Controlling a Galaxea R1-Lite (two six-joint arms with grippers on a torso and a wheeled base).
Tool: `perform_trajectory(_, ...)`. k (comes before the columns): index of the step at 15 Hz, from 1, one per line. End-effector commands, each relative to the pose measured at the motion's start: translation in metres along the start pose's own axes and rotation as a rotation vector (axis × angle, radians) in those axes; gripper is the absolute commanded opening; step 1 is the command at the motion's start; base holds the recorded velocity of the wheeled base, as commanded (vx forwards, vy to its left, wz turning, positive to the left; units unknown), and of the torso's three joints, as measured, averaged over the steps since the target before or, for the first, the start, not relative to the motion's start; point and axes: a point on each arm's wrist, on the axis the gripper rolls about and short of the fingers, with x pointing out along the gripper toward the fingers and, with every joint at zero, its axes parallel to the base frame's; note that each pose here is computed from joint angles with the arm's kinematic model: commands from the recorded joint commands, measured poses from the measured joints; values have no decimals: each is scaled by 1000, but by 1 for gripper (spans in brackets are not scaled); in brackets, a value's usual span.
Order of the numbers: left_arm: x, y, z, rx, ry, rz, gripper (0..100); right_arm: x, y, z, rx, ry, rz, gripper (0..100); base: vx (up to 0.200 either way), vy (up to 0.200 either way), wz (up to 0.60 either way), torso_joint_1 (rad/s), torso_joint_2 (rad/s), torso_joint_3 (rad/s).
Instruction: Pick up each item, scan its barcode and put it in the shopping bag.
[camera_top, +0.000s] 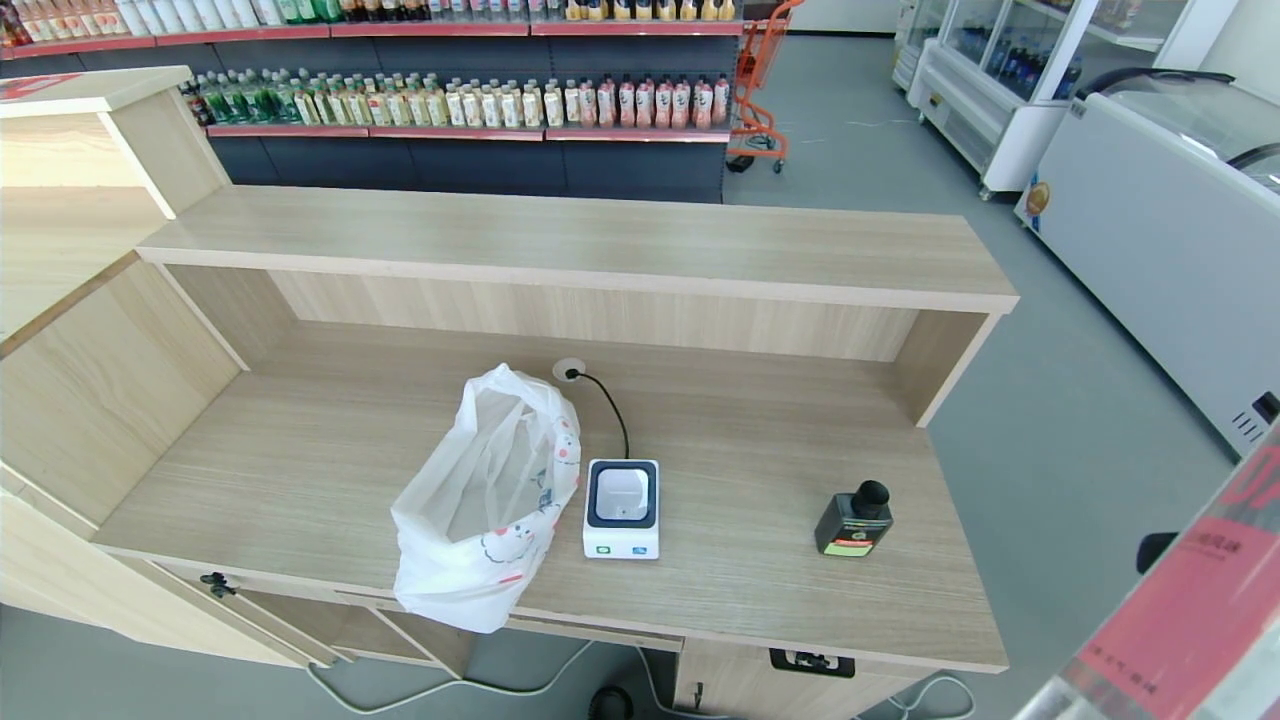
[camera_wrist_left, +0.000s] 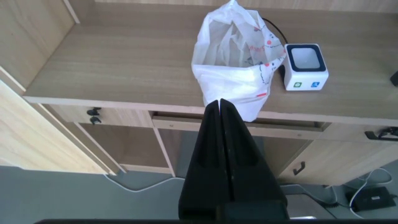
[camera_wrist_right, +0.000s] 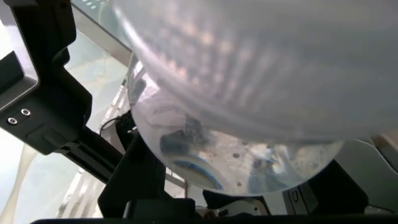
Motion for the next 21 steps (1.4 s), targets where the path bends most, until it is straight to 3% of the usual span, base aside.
perform_trajectory(1,0,0,0,0,0,0,0,0,-8,-2,-36,3,-45,0,0,0,0,0,0,0)
perform_trajectory(3,0,0,0,0,0,0,0,-2,-41,-19,-256,42,-372,0,0,0,0,0,0,0)
perform_trajectory(5,0,0,0,0,0,0,0,-16,-63,-33,-456,143,-585,0,0,0,0,0,0,0)
perform_trajectory(7,0,0,0,0,0,0,0,-28,-74,-41,-656,258,-817,0,0,0,0,0,0,0)
perform_trajectory(8,0,0,0,0,0,0,0,-31,-73,-47,-662,275,-900,0,0,0,0,0,0,0)
perform_trajectory(13,0,0,0,0,0,0,0,-31,-71,-55,-731,302,-901,0,0,0,0,0,0,0)
perform_trajectory(15,0,0,0,0,0,0,0,-34,-73,-57,-746,348,-1033,0,0,0,0,0,0,0)
perform_trajectory(21,0,0,0,0,0,0,0,-33,-78,-54,-791,404,-1113,0,0,0,0,0,0,0)
